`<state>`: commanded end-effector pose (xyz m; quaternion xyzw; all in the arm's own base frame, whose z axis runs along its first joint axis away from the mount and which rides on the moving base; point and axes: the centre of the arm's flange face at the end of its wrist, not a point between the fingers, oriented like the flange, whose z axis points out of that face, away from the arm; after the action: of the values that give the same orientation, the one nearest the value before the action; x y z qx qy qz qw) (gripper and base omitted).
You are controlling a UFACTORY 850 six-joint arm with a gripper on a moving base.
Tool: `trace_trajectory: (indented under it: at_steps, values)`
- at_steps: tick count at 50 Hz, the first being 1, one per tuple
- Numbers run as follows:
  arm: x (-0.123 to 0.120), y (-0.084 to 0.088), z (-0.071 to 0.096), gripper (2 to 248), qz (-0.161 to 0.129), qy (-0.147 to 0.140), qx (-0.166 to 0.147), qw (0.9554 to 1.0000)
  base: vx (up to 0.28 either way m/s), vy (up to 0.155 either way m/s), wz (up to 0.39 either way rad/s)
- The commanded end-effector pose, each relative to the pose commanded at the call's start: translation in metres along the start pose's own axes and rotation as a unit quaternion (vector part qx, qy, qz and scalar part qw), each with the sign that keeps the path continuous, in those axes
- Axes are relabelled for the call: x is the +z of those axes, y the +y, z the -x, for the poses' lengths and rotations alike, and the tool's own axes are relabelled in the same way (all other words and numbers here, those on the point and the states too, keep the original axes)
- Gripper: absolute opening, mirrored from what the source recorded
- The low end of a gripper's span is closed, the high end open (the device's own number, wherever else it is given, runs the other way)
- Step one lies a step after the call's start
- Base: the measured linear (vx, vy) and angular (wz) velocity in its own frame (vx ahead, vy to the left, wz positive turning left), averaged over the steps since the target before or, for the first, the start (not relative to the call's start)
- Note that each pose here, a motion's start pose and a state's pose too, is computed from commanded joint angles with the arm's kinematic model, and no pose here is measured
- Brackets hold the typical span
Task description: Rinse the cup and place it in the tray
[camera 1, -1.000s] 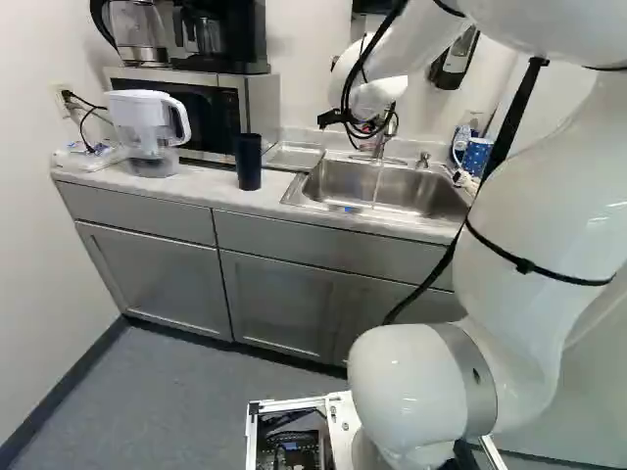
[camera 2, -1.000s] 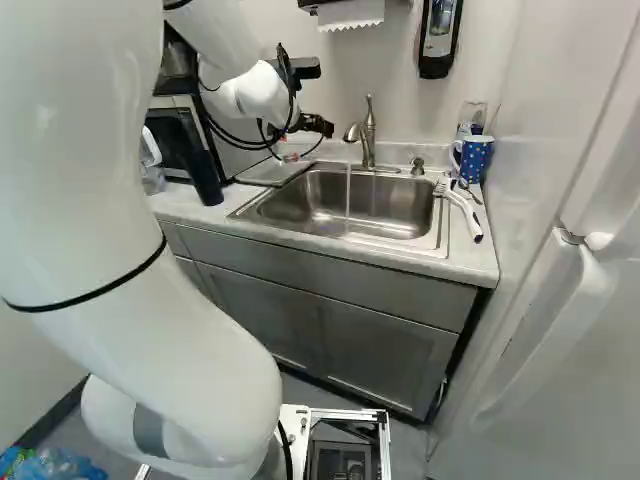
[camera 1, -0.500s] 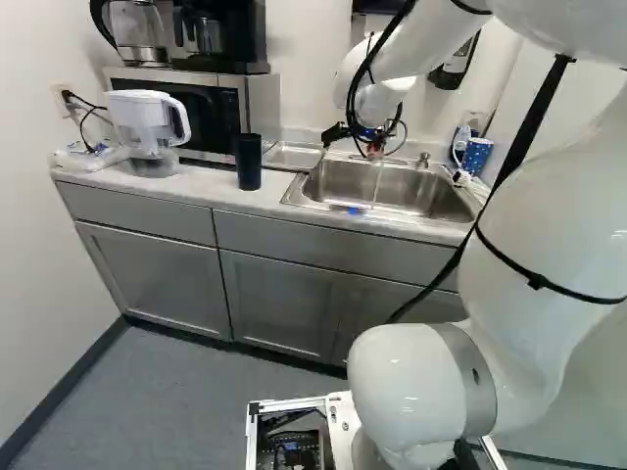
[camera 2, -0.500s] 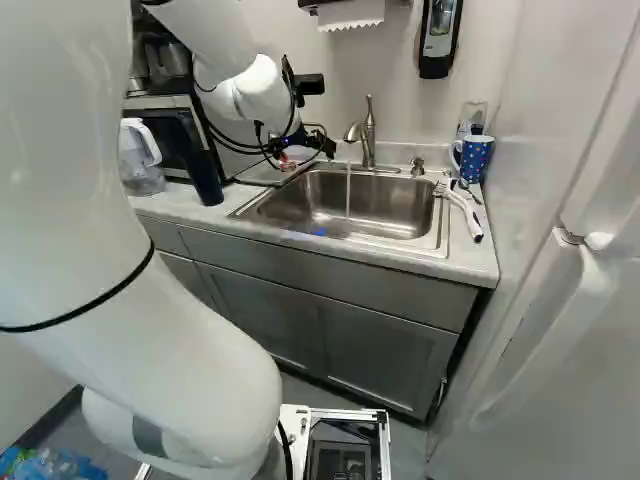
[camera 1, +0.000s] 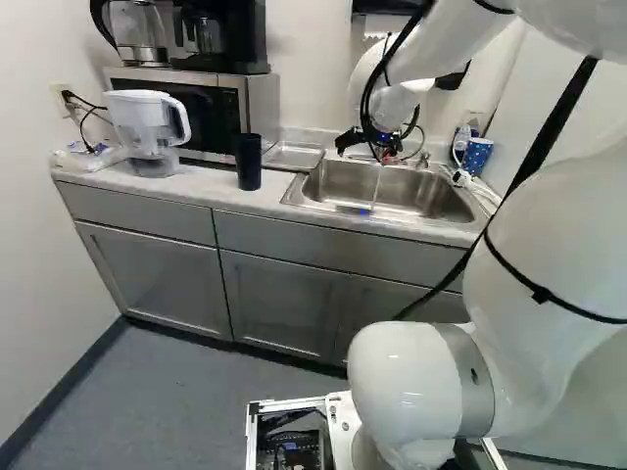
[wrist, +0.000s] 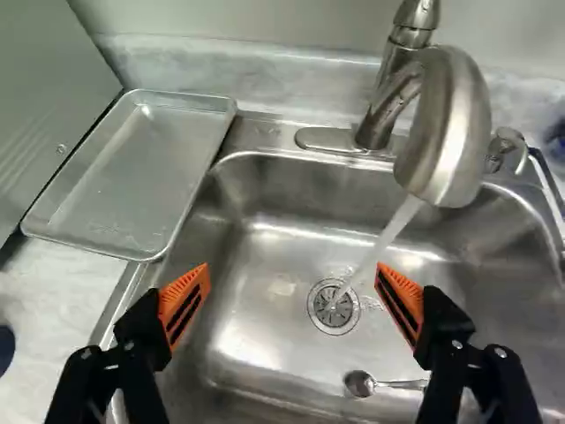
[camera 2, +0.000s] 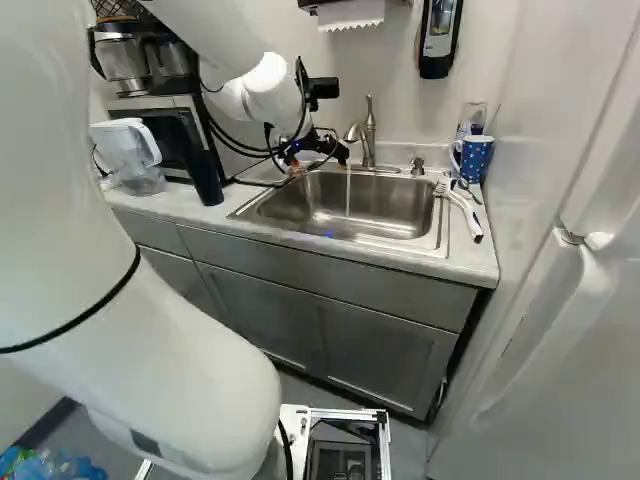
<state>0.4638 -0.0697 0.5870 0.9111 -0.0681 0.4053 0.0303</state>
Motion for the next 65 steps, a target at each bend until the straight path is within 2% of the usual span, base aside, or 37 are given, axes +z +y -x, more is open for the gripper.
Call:
trace_trajectory:
  at_steps: [25,65]
  values:
    - [-0.020,0.037,0.020,247,0.031,0.002,0.028,0.9991,0.000,0.000,0.000]
    - [-0.020,0.038,0.020,247,0.032,0.002,0.029,0.9991,0.000,0.000,0.000]
